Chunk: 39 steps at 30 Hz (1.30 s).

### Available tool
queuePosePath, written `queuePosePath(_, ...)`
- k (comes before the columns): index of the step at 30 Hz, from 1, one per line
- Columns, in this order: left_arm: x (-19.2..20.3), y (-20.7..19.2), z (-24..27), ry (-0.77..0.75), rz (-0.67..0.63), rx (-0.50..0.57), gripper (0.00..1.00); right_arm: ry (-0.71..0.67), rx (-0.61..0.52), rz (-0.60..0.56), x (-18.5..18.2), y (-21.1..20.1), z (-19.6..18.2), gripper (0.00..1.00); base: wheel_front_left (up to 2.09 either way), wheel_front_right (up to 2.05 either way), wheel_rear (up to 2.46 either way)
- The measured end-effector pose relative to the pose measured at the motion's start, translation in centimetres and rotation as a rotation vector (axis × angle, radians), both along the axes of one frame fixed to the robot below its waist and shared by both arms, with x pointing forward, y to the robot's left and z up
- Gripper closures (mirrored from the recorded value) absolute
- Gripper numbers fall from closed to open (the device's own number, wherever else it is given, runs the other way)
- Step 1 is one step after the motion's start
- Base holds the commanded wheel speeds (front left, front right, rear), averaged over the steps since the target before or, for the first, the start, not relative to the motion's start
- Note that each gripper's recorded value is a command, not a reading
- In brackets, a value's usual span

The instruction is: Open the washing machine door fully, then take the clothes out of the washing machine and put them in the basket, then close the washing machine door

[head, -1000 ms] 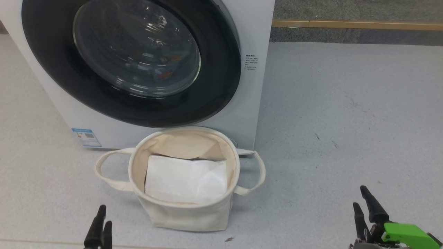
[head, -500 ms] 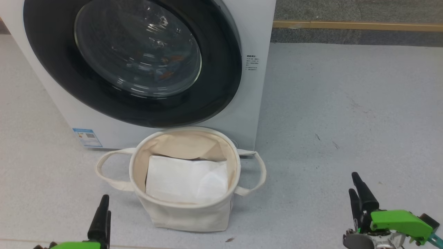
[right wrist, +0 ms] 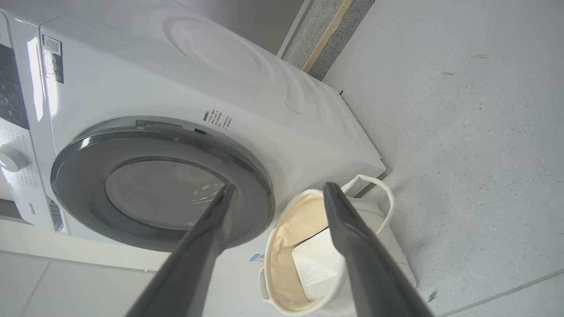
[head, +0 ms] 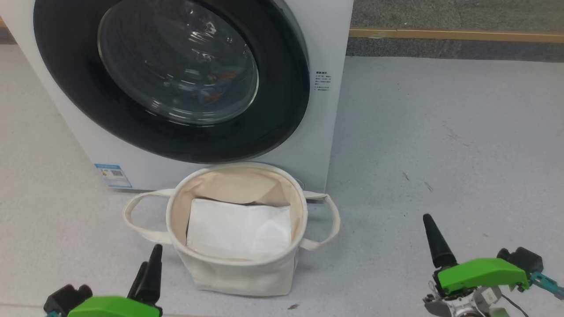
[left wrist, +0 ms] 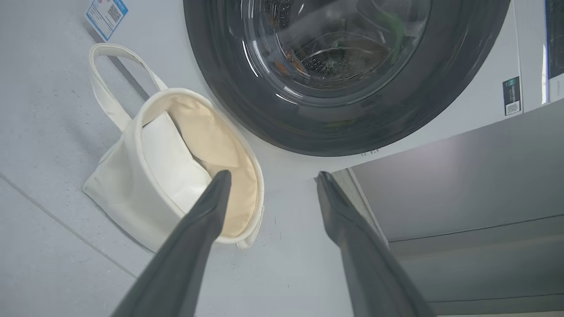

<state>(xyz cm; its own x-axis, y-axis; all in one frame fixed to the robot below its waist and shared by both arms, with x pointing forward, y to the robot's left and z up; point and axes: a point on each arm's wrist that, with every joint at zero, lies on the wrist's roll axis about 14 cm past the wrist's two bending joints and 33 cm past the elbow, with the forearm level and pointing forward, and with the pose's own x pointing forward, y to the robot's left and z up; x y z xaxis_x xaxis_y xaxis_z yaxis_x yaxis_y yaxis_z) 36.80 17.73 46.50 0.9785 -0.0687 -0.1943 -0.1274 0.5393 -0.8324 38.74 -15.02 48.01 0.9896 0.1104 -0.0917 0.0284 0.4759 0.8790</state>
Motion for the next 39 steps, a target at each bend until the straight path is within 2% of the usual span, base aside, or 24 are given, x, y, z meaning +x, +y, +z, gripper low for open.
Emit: queuePosePath(39,0.5,0.7,1.4,-0.078,-0.065,0.534,0.0,-0.183,-0.471,0.154,1.1,4.6,2.6,0.0,0.0,0.0,0.0)
